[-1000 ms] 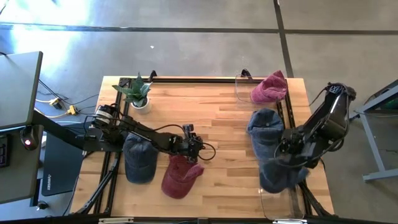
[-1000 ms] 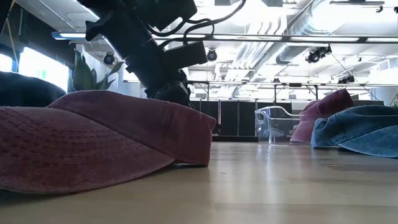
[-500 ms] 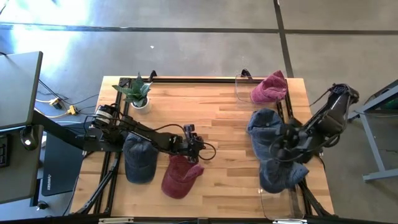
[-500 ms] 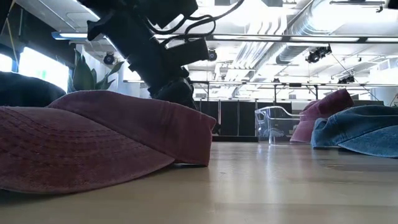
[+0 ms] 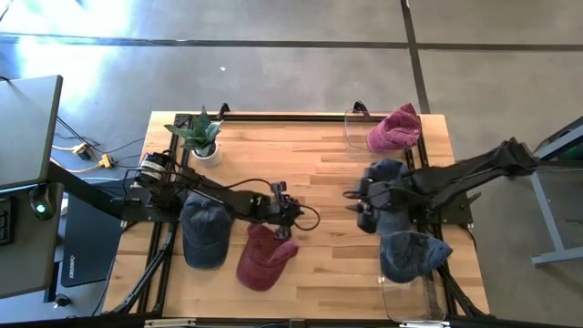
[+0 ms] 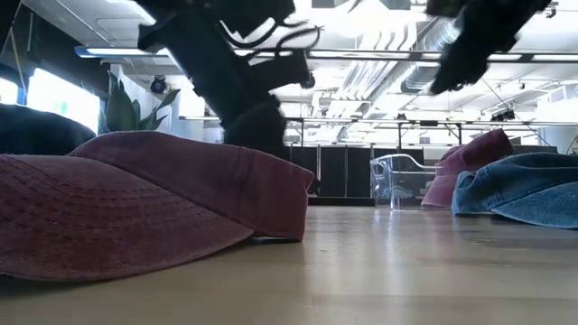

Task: Pick & Place hat
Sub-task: Put the red cap into the top transparent bin

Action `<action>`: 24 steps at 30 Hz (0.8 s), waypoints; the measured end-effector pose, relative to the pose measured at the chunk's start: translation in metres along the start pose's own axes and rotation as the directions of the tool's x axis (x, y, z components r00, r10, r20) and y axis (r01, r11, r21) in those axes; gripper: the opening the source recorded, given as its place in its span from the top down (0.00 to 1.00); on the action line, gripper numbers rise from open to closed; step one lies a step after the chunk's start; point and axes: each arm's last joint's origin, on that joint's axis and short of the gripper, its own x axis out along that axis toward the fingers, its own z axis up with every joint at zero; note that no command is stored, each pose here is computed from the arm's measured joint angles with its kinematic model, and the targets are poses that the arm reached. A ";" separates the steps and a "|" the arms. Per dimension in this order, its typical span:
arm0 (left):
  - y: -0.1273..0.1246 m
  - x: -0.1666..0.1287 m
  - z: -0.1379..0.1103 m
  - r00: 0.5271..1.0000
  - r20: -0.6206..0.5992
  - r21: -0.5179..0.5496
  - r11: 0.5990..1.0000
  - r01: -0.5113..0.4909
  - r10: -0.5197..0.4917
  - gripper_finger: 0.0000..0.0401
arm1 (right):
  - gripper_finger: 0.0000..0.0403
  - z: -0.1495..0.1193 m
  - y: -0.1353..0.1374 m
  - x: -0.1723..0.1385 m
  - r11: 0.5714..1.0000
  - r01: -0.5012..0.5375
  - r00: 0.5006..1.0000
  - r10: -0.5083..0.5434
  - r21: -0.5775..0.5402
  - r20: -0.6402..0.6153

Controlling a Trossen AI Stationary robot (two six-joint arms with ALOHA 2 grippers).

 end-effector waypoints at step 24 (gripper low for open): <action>-0.085 -0.106 -0.052 0.804 -0.464 -0.196 0.928 0.316 -0.372 0.72 | 0.64 -0.040 0.012 0.065 0.972 -0.217 0.970 0.225 -0.093 0.094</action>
